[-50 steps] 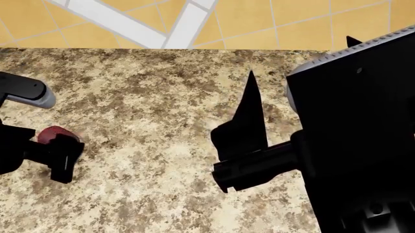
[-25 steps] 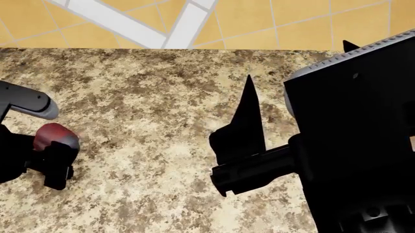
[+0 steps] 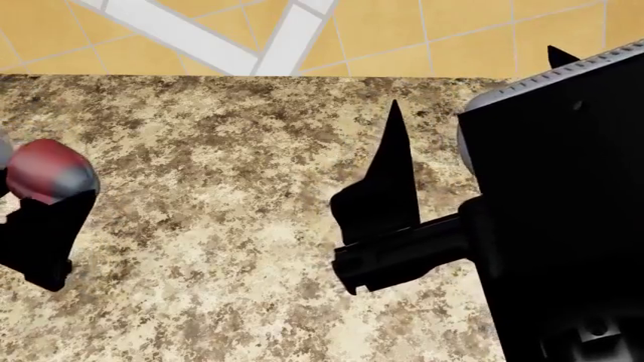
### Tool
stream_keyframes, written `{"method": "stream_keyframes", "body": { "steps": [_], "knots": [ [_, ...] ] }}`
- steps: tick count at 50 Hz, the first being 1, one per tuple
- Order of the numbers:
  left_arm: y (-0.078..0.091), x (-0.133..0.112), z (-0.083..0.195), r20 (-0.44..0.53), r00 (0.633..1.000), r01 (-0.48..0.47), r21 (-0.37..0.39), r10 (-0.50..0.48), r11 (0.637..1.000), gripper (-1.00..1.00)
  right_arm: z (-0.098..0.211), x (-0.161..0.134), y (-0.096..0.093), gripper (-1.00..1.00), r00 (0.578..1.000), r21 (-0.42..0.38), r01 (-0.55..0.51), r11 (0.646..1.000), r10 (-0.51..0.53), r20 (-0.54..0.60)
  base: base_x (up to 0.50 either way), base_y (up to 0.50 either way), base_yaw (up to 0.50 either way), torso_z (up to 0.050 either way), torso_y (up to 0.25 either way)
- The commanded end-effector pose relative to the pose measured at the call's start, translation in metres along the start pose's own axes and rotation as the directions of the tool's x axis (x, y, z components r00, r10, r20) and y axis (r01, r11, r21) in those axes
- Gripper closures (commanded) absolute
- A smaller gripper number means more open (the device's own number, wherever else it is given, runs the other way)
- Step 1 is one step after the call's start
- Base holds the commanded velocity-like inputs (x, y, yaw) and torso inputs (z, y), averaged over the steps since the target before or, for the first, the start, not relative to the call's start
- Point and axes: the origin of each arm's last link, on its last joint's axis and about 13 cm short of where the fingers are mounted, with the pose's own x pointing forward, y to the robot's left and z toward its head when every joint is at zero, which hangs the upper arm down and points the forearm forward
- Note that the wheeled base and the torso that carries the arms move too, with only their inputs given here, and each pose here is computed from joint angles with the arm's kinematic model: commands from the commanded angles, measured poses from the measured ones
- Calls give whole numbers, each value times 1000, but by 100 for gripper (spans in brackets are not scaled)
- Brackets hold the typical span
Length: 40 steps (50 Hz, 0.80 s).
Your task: Place the avocado, onion, tomato and bell pepper on the cutting board.
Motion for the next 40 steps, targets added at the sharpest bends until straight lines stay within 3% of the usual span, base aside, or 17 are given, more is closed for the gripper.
{"method": "stream_keyframes", "body": {
  "steps": [1, 4, 8, 20, 40],
  "knots": [
    [-25, -49, 10, 154, 988, 19, 10, -21, 1000, 100, 10, -9, -3, -100, 998, -18, 36, 999, -35, 43, 0, 0, 0, 0, 0],
    [-28, -59, 12, 198, 980, -1, 10, -1, 1000, 100, 12, -12, -2, -100, 998, -19, 36, 999, -35, 51, 0, 0, 0, 0, 0],
    [-32, -72, 9, 253, 967, 6, -76, 13, 997, 100, 16, -14, -1, -100, 998, -21, 32, 999, -31, 63, 0, 0, 0, 0, 0],
    [-33, -106, 13, 346, 933, -73, -79, 96, 994, 100, 16, -14, -1, -100, 997, -20, 33, 999, -31, 66, 0, 0, 0, 0, 0],
    [-36, -111, 14, 356, 932, -50, -76, 74, 996, 100, 15, -16, -5, -100, 997, -9, 44, 999, -43, 56, 0, -177, 0, 0, 0]
  ]
}}
